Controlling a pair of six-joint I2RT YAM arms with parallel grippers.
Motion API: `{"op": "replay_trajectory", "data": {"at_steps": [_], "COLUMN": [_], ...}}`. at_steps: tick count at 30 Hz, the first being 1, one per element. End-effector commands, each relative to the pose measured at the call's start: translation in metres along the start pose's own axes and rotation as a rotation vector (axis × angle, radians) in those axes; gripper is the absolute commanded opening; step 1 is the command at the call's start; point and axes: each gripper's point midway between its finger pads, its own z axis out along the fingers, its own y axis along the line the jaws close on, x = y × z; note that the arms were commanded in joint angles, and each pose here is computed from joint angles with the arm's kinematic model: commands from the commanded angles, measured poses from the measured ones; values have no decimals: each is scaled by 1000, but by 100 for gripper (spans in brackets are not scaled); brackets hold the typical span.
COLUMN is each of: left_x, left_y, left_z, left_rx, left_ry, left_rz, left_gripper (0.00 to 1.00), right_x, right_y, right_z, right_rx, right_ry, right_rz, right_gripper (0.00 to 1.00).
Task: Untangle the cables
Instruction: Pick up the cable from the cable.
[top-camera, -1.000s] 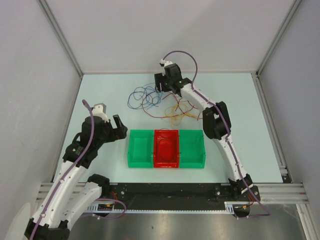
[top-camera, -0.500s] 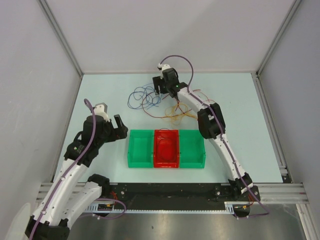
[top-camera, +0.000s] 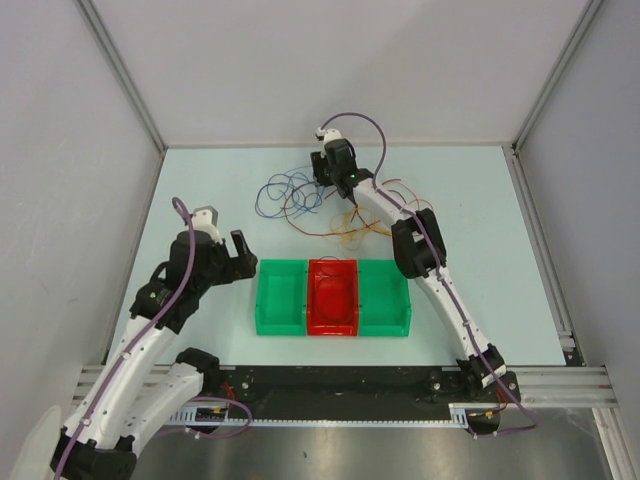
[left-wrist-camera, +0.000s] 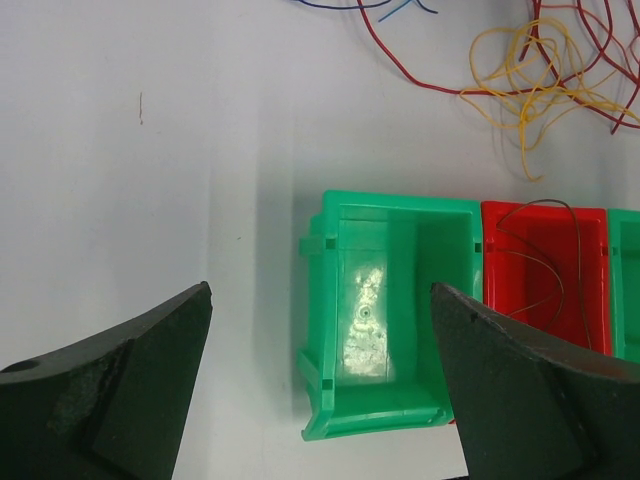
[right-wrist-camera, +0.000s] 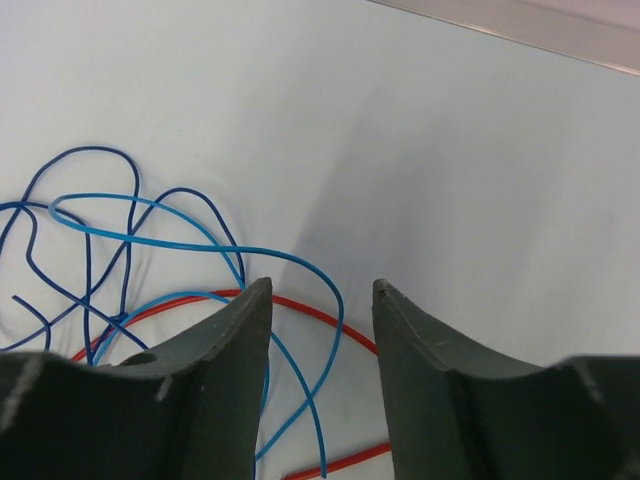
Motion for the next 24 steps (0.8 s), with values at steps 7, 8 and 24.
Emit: {"op": "replay_trajectory", "data": {"at_steps": [7,8,24], "left_x": [-10,-9,-21], "left_y": [-6,-6,0], "left_z": [-6,-5,-3], "left_rx": [12,9,26], "left_ry": [-24,-19,-55], "left_rz": [15,17,-35], "left_gripper": [95,95,95], "right_x": [-61,-60,-243], "right_y": [20,21,68], "right_z": [-11,-13,-238], "right_rx": [-113,-120,-275], "right_ry": [-155,-150,-476], "right_rz": [-18,-20,-27], "right_gripper": [0,0,0]}}
